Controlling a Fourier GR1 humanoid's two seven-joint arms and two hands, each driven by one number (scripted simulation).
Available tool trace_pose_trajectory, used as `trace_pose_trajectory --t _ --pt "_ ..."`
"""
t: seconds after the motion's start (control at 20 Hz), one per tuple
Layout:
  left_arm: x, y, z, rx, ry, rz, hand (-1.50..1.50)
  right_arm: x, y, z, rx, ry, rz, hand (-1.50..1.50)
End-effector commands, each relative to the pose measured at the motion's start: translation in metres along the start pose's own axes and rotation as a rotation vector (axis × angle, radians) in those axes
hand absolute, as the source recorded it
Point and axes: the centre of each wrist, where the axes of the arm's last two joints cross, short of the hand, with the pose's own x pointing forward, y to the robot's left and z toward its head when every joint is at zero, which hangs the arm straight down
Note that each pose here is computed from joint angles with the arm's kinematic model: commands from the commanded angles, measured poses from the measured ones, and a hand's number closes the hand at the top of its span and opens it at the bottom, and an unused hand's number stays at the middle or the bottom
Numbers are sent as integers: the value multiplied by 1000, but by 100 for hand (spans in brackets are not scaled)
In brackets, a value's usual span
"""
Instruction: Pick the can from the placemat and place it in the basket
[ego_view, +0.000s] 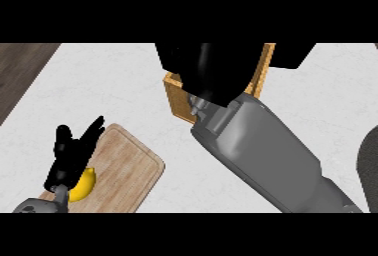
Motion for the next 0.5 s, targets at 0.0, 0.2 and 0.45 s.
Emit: trace_pose_trajectory --t 0.0,0.2,0.45 --pt "-32 -12 5 -22 108 23 0 30 -10 -17 -33 255 -38 150" --pt "-28 -10 1 -8 111 16 0 38 -4 -32 -41 290 -31 150" --pt "-41 1 9 6 115 21 0 47 4 -44 -33 315 23 150"
